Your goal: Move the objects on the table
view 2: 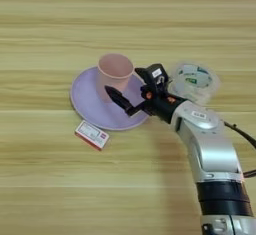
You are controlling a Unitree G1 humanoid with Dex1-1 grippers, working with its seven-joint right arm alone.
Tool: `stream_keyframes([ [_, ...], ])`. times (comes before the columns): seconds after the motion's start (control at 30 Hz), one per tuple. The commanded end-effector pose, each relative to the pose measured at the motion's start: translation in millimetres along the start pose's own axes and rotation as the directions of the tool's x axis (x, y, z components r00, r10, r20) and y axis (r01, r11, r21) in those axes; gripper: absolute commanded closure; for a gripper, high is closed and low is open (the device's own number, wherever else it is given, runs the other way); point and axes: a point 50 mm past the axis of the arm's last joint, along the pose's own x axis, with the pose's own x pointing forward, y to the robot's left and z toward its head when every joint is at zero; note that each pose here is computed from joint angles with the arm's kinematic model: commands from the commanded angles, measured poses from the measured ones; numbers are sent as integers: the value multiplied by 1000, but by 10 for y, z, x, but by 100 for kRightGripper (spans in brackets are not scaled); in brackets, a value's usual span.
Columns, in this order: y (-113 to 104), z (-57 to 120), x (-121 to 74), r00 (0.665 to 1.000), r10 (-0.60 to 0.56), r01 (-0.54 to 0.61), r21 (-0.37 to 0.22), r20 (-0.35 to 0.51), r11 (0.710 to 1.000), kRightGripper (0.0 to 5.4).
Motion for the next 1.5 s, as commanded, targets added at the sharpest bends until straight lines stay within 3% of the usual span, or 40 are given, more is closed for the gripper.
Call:
stream_keyframes([
  [0.03,-69,310,79,996,-10,19,-100,91,995,5],
  [1.5,-43,233,453,994,-6,12,-50,112,999,5],
])
